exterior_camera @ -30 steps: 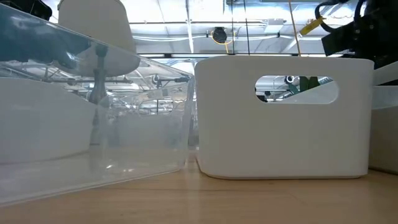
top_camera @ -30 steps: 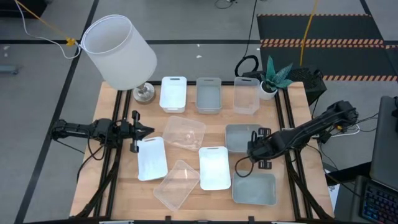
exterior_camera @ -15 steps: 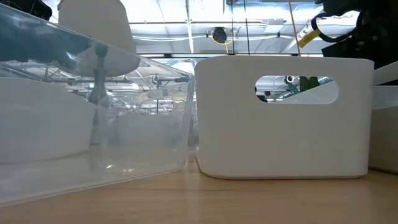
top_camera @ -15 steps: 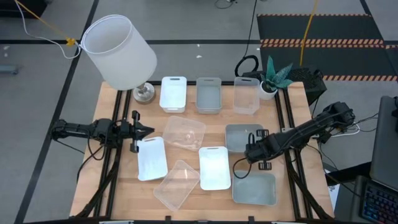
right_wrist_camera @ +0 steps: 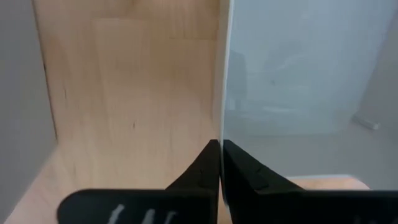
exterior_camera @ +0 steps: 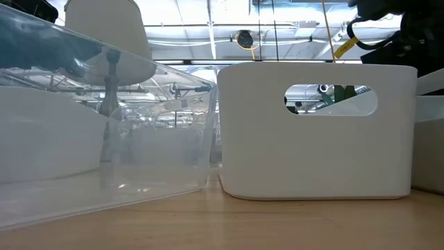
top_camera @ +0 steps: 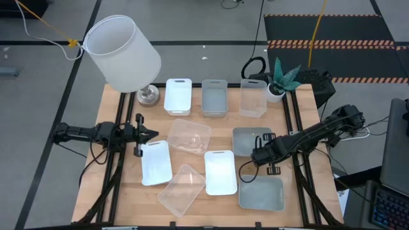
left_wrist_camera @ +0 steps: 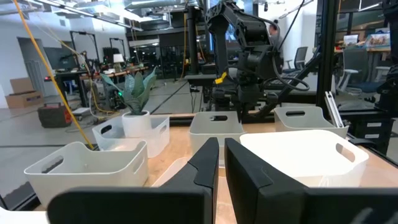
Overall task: Stack baskets by color
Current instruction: Stack the middle gray bin on the top middle gray bin
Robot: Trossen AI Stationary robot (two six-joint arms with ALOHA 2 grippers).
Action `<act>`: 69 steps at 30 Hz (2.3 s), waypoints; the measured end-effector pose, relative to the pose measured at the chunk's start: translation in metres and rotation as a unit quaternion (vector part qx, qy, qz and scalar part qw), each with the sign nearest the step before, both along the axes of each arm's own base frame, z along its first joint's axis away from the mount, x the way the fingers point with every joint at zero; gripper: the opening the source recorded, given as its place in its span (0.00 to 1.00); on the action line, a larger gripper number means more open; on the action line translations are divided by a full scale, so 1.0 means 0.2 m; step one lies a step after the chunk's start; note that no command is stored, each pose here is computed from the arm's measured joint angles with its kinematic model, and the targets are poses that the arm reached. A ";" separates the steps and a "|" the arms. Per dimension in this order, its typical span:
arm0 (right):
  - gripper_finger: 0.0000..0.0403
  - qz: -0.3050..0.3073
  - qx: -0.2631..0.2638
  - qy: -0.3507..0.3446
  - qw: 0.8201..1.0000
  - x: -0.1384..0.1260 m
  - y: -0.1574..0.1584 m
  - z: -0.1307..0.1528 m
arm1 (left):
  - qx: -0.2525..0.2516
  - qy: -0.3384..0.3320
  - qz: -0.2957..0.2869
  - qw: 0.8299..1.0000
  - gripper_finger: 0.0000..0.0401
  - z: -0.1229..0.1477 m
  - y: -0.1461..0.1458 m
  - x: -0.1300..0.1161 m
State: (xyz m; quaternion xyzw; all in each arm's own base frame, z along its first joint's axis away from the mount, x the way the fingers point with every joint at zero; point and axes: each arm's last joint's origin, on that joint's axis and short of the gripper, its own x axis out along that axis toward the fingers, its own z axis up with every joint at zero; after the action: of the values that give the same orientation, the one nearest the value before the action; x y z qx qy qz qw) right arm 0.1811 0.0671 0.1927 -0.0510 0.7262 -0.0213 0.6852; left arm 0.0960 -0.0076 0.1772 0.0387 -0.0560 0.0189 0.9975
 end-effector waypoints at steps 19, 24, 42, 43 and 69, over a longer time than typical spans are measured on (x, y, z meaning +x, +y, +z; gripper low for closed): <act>0.00 0.001 -0.051 -0.065 0.997 0.07 0.03 0.24 | -0.001 -0.018 0.000 1.000 0.08 0.02 0.00 0.00; 0.00 0.003 -0.075 -0.074 0.994 0.08 0.02 0.26 | 0.000 -0.034 0.000 0.999 0.13 0.04 0.00 0.01; 0.00 0.078 -0.128 -0.071 0.986 0.08 0.01 0.28 | 0.019 0.042 -0.053 0.998 0.46 0.30 -0.11 0.24; 0.00 0.082 -0.134 -0.071 0.985 0.08 0.01 0.28 | 0.027 0.049 -0.057 0.997 0.46 0.32 -0.12 0.27; 0.00 0.176 -0.159 -0.066 0.969 0.09 0.01 0.28 | 0.259 0.270 -0.024 0.927 0.46 0.69 -0.48 1.17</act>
State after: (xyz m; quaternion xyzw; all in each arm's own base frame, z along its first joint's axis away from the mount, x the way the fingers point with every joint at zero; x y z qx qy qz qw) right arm 0.1994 0.0682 0.2486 -0.2846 0.6467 -0.0191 0.7074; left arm 0.3306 -0.1045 0.3158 0.2976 0.2114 -0.0317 0.9305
